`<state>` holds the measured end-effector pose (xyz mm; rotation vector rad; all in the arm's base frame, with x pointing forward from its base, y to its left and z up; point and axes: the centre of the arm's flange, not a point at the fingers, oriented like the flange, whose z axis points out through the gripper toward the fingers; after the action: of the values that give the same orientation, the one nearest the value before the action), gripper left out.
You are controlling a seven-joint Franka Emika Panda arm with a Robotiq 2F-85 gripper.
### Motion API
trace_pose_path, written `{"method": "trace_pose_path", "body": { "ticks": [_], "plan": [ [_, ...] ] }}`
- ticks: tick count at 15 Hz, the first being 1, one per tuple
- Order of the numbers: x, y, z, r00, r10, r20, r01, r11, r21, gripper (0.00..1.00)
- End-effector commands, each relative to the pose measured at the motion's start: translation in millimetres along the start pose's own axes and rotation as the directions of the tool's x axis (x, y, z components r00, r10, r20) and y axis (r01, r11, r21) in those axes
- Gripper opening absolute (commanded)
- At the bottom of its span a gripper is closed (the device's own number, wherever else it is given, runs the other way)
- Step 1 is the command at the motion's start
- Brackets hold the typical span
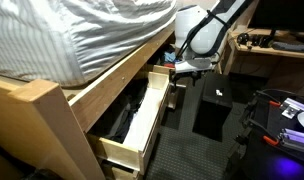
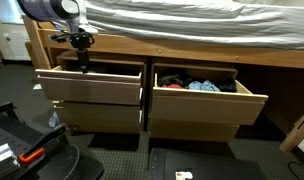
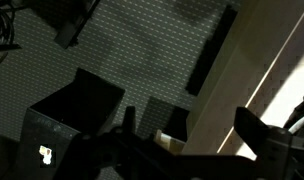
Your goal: Open the top left drawer, then close the top right drawer
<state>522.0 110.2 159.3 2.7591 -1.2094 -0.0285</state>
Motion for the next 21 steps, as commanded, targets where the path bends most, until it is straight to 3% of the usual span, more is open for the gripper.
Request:
{"method": "trace_pose_path", "body": {
  "ticks": [1,10,12,15,16,20,21],
  "plan": [
    [-1,0,1,1.000,0.000,0.001,0.000,1.000,-0.001,1.00],
    [-3,1,2,1.000,-0.003,0.004,0.003,1.000,-0.004,1.00],
    [6,3,8,0.996,0.076,-0.037,-0.073,0.995,0.073,1.00],
    [25,-1,25,0.980,0.198,-0.011,-0.193,0.964,0.185,1.00],
    [15,-4,6,0.990,0.137,-0.023,-0.133,0.981,0.138,1.00],
    [26,2,21,0.983,0.185,-0.018,-0.180,0.970,0.162,1.00],
    [19,1,16,0.981,0.185,-0.051,-0.171,0.965,0.200,1.00]
  ]
}}
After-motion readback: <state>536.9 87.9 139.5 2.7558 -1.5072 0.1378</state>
